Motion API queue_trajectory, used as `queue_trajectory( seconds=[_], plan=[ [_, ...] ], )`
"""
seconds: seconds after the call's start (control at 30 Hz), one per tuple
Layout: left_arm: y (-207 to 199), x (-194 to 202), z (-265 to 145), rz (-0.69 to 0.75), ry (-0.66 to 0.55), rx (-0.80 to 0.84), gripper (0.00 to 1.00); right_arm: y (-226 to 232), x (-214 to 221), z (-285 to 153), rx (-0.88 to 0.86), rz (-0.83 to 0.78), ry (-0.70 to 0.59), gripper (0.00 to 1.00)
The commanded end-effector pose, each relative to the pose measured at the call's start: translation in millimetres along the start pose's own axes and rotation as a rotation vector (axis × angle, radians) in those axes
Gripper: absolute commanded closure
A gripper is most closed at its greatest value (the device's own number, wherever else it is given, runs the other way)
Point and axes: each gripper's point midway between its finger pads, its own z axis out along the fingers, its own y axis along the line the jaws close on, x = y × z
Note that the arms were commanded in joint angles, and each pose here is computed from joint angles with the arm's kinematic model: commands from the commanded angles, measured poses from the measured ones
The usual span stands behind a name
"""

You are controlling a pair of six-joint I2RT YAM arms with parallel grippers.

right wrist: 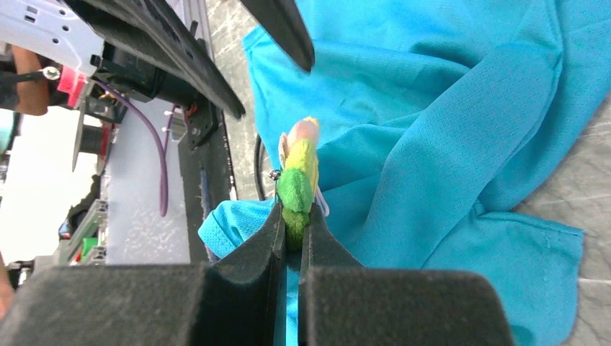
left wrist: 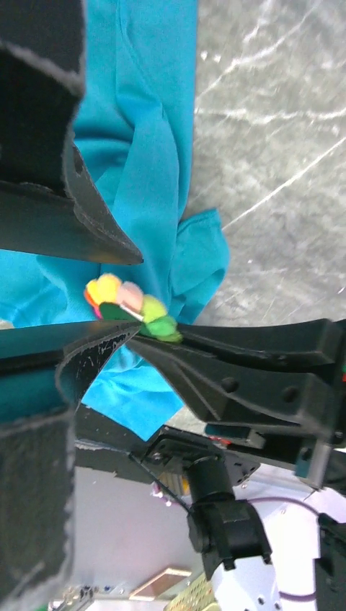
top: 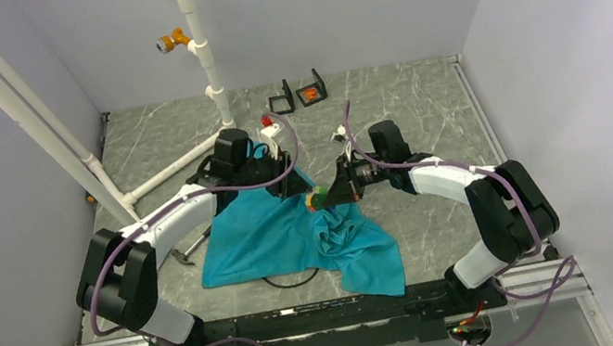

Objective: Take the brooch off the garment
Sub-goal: Remove the brooch from the clothes.

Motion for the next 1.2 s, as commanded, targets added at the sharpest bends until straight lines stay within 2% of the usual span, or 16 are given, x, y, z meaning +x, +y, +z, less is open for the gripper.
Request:
queue_trajectory(
  seconds=[0.0, 0.27, 0.5, 0.77, 0.97, 1.17],
  plan=[
    [3, -18, -9, 0.072, 0.011, -0.057, 0.61, 8, -6, 3, -0.075, 0.011, -0.012, 1.0],
    [-7, 0, -2, 0.039, 0.042, -0.008, 0.64, 6, -5, 4, -0.079, 0.034, -0.014, 1.0],
    [-17, 20, 10, 0.034, 0.107, 0.007, 0.58, 1, -3, 5, -0.067, 0.047, -0.01, 1.0],
    [-8, 32, 23, -0.058, 0.164, -0.034, 0.55, -2, -4, 4, -0.036, 0.031, -0.023, 1.0],
    [-3, 32, 27, -0.107, 0.174, -0.053, 0.57, -4, -6, 3, -0.016, 0.015, -0.03, 1.0],
    [-6, 37, 28, -0.124, 0.18, -0.04, 0.64, -8, -9, 1, 0.028, -0.004, -0.049, 1.0]
  ],
)
